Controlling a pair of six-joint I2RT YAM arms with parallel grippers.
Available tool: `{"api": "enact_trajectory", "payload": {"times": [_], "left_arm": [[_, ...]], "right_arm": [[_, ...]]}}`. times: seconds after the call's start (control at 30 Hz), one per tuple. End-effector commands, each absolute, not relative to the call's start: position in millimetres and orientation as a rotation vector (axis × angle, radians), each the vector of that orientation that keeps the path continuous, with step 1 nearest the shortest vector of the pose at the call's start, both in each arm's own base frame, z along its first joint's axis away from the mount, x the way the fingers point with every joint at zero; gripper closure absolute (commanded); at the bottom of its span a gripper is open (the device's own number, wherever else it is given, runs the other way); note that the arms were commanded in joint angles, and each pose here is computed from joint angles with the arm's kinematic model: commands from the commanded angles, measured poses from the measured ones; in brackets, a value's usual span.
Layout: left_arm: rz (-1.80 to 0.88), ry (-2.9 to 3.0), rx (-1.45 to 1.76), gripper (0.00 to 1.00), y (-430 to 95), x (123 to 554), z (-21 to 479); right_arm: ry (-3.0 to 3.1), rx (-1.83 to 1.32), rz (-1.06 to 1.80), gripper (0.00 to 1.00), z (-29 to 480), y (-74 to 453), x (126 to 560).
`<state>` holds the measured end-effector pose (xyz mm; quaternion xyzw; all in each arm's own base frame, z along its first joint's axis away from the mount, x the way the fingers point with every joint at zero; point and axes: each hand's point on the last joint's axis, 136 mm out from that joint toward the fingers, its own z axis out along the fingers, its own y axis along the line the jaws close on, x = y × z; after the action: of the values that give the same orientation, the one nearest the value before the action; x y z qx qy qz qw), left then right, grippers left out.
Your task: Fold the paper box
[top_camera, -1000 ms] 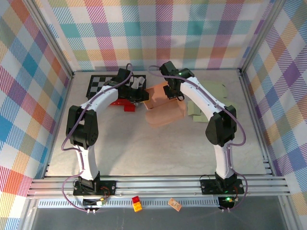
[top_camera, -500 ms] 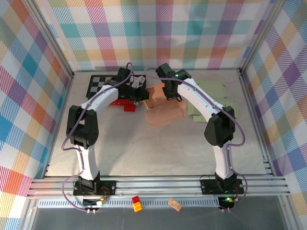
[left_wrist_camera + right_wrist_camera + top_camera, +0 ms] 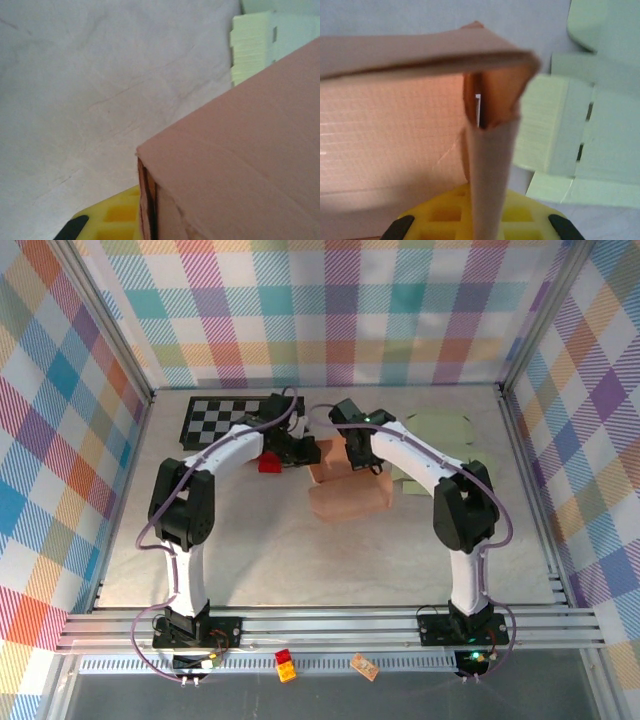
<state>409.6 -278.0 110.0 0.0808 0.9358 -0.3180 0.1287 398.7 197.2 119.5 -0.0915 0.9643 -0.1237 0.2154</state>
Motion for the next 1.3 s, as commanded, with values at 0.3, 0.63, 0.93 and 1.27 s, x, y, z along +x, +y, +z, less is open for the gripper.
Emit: {"api": "enact_trajectory", "payload": {"times": [0.3, 0.63, 0.93, 1.27], "left_arm": [[-0.781, 2.775, 0.203, 0.74, -296, 391, 62], [-0.81, 2.742, 0.204, 0.68, -296, 386, 69], [-0.869, 2.683, 0.224, 0.63, -295, 377, 92], [-0.779, 2.783, 0.227, 0.68, -279, 360, 65]], "right_arm": [[2.797, -0.128, -0.289, 1.0, 66, 188, 357], [2.837, -0.145, -0.278, 1.0, 55, 190, 352], [2.855, -0.155, -0.286, 1.0, 51, 189, 349], [2.858, -0.157, -0.272, 1.0, 52, 192, 350]]}}
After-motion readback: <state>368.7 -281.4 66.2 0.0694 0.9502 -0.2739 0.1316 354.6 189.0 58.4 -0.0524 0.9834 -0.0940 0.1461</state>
